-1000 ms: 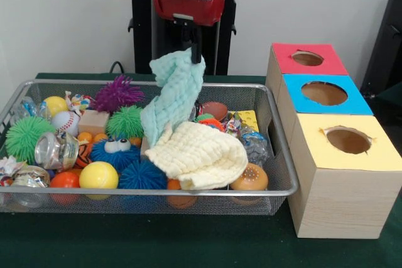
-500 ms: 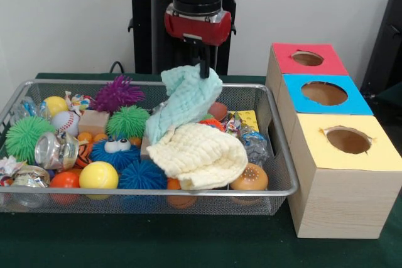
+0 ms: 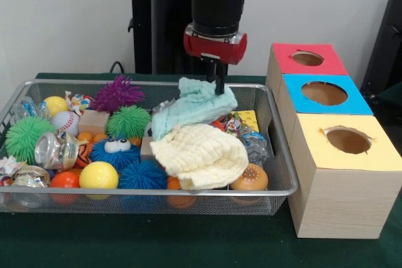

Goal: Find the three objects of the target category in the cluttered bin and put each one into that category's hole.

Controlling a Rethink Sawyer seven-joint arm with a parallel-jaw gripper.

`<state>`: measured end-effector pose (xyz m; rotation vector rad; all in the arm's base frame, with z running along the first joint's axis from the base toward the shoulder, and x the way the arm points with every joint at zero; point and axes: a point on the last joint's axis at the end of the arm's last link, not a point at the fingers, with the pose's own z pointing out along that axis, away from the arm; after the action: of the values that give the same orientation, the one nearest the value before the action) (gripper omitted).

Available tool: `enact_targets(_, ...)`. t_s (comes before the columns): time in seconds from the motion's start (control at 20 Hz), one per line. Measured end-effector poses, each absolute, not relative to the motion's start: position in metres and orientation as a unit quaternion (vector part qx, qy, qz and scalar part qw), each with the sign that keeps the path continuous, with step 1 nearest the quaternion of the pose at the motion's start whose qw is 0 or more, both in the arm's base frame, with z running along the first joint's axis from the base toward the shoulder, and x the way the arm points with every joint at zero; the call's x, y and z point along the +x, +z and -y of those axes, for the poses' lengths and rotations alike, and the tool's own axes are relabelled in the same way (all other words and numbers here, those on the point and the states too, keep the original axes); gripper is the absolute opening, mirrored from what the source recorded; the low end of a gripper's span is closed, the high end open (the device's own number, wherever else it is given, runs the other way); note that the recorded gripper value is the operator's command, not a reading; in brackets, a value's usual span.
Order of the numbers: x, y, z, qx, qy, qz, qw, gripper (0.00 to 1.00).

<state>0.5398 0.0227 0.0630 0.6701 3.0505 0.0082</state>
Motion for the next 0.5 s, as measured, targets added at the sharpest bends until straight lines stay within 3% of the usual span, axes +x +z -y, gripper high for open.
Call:
enact_targets(0.15, 0.536, 0.057, -0.028, 0.211, 0.0, -0.977, 0.003, 0.0)
enact_targets(0.2, 0.531, 0.052, -0.03, 0.21, -0.005, -0.978, -0.003, 1.0)
enact_targets(0.5, 0.527, 0.049, -0.027, 0.213, -0.01, -0.977, -0.007, 1.0)
